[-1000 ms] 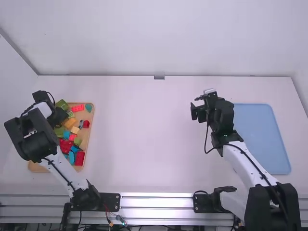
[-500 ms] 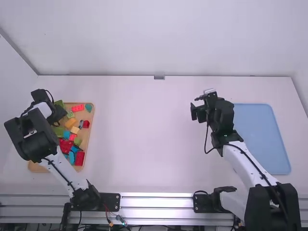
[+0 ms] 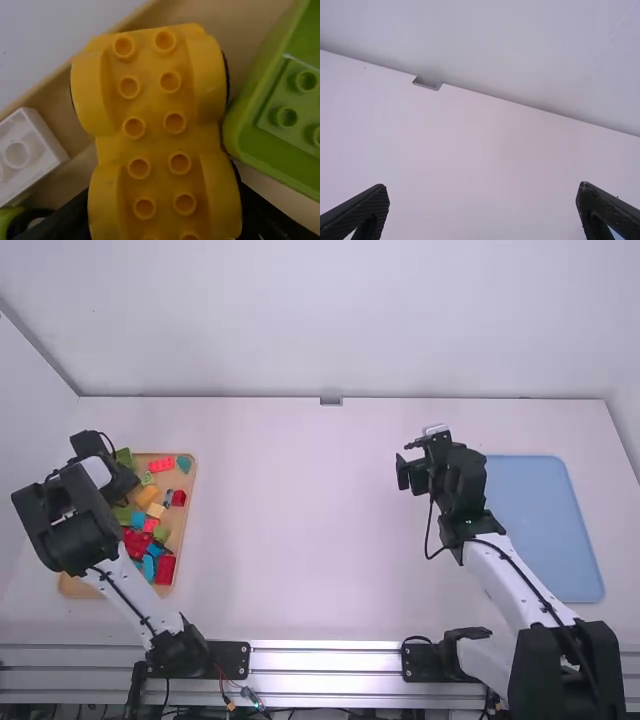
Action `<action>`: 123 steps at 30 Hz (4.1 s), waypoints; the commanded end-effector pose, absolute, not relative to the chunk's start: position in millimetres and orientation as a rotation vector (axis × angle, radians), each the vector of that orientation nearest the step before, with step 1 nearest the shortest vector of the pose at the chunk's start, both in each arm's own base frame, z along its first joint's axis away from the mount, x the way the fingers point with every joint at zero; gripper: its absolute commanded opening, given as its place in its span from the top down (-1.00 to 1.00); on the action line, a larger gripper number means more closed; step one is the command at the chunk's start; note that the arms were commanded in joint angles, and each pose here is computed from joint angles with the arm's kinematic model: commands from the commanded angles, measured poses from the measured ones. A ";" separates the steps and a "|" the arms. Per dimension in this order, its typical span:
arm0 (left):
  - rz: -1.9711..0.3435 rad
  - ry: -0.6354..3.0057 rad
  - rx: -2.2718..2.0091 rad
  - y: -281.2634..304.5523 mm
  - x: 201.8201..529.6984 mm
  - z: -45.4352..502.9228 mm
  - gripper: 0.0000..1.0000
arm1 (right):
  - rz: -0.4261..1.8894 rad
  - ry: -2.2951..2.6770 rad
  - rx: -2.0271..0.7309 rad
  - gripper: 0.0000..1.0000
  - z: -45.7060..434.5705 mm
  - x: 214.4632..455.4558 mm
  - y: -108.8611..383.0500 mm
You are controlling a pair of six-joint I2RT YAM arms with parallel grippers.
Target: Assemble lego blocks to make yellow taxi
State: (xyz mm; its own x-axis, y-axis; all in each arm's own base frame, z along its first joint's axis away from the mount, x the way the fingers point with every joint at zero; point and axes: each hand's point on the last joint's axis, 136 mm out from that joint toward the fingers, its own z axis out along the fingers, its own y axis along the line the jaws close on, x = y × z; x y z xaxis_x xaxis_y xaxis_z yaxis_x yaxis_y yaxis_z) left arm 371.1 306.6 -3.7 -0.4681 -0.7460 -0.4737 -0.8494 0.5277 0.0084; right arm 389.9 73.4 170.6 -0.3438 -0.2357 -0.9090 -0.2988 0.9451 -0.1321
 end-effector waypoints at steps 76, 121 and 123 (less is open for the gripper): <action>0.069 2.483 -1.490 288.5 361.4 0.7 -0.29 | 0.101 1.910 -0.399 -0.97 183.5 394.5 79.6; -0.178 2.427 1.493 -162.8 331.0 66.5 0.29 | 0.091 1.908 -0.392 -0.98 194.7 383.7 75.8; -0.215 2.303 1.687 -192.4 308.5 55.2 0.14 | 0.089 1.897 -0.394 -0.97 202.9 377.5 75.1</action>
